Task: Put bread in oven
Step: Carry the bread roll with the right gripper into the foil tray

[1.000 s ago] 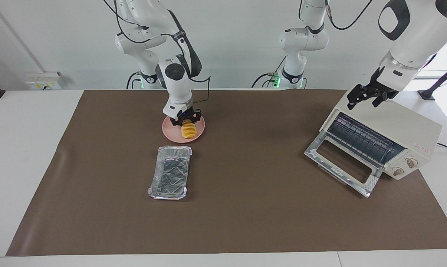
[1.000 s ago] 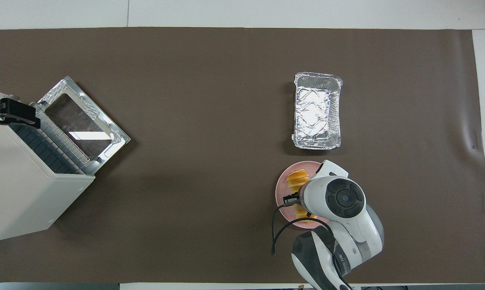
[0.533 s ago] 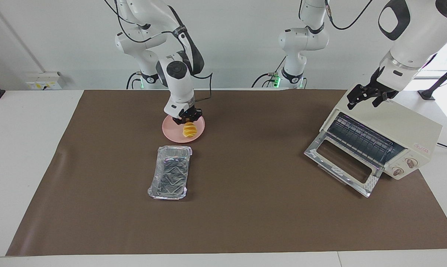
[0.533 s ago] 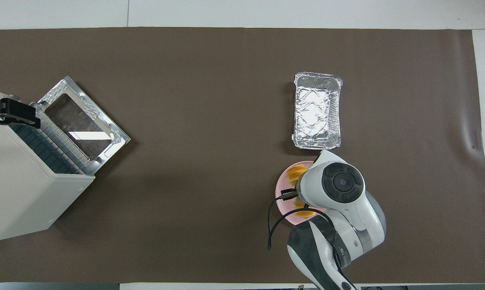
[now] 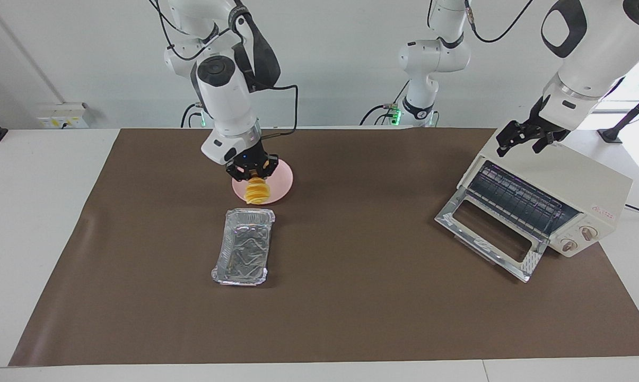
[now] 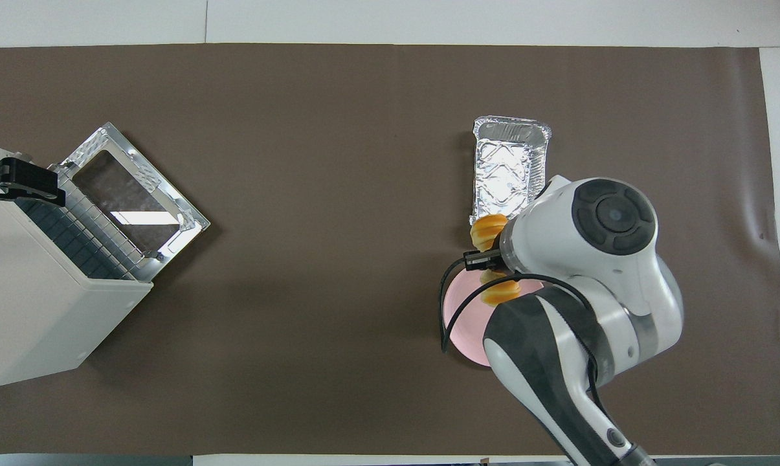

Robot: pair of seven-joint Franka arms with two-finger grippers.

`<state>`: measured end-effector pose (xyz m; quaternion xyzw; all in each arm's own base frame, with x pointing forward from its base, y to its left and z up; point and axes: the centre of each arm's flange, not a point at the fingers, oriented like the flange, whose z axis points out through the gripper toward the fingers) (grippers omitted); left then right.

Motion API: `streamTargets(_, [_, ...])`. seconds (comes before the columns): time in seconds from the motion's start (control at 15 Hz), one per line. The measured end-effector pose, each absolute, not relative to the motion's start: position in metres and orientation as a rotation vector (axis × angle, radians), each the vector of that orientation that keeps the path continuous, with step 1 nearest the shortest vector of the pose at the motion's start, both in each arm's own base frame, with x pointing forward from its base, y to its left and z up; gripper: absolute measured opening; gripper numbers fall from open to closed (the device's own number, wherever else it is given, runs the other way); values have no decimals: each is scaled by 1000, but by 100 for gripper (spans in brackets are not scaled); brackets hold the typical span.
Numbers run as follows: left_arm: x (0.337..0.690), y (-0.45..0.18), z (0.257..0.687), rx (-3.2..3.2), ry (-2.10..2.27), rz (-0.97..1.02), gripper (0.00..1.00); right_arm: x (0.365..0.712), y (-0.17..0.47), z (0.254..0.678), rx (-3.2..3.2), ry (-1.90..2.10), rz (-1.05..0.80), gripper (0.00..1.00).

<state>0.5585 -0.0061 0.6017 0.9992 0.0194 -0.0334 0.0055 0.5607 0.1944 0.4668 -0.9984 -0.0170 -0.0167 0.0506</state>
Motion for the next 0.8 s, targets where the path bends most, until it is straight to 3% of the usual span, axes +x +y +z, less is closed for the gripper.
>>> streamTargets(0.47, [558,-6,602,3128,61,-105,100,648,174,406,-3057,28,-36,15])
streamTargets(0.8, [558,-6,602,3128,61,-105,100,675,166,350,-3083,41,-64,15])
